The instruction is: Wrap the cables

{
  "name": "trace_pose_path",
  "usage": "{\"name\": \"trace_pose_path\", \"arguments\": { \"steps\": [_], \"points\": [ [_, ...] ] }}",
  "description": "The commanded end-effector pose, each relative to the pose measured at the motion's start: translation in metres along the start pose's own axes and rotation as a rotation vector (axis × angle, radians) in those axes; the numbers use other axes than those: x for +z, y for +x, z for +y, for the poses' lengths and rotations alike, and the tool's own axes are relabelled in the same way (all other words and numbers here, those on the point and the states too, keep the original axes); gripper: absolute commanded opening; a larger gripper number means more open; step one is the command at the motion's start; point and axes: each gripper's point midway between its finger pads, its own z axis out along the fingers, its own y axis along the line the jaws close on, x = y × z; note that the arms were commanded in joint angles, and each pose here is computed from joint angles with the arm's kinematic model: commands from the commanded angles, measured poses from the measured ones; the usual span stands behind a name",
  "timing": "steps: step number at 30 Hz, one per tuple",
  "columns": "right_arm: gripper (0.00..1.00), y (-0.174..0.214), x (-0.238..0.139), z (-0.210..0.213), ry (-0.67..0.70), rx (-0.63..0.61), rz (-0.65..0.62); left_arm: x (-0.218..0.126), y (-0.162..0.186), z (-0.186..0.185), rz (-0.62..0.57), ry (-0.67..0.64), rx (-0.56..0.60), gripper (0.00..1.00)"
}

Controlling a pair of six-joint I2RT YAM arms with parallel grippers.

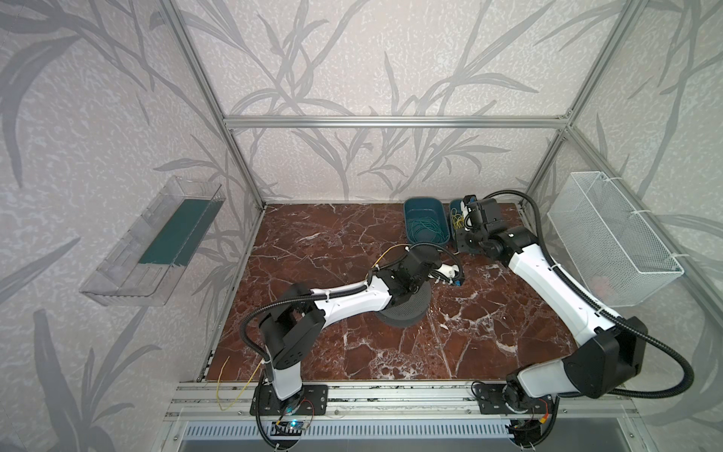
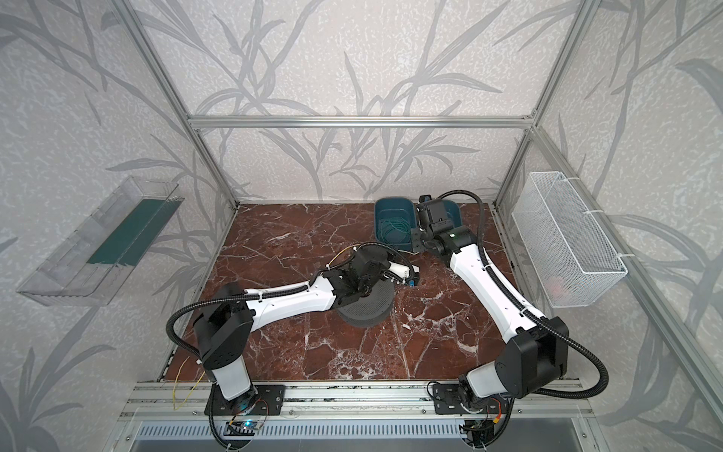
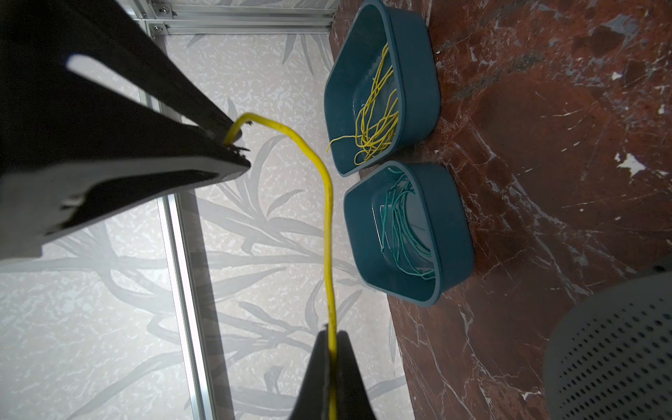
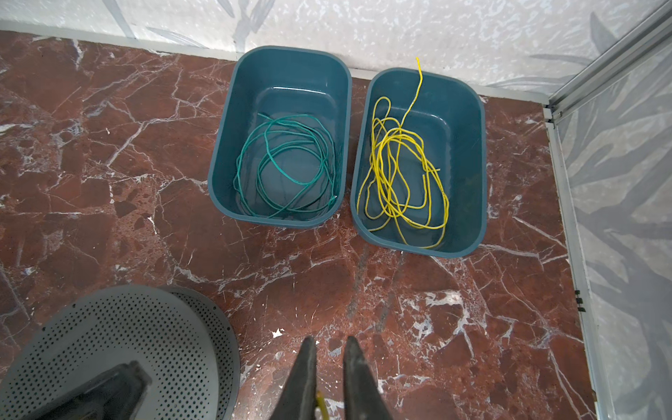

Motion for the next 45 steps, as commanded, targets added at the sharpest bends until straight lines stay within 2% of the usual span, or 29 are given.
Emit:
{"name": "trace_pose_path", "arguments": {
  "steps": [1,4,9,13,18,29,37,45],
  "points": [
    [0.10,0.000,0.006,-0.001,-0.003,0.025,0.000,0.002,-0.001,0.003,0.008,-0.017,0.030,0.00],
    [0.00,-0.001,0.004,-0.003,-0.005,0.054,-0.014,0.002,0.000,0.003,0.011,-0.017,0.031,0.00],
    [0.00,-0.003,-0.002,-0.018,-0.005,0.135,-0.051,0.003,0.001,0.003,0.022,-0.026,0.029,0.00],
    [0.00,-0.005,-0.012,-0.040,-0.059,0.316,-0.135,0.005,0.005,0.003,0.050,-0.040,0.008,0.00],
    [0.00,-0.017,-0.032,-0.066,-0.164,0.559,-0.299,0.010,0.012,0.001,0.098,-0.067,-0.034,0.00],
    [0.00,-0.027,-0.052,-0.084,-0.416,1.028,-0.562,0.021,0.027,0.003,0.221,-0.116,-0.176,0.00],
    [0.00,-0.026,-0.077,-0.104,-0.433,1.170,-0.711,0.020,0.039,0.010,0.265,-0.139,-0.284,0.00],
    [0.00,-0.020,-0.078,-0.124,-0.452,1.262,-0.743,0.015,0.044,0.006,0.277,-0.145,-0.314,0.00]
  ]
}}
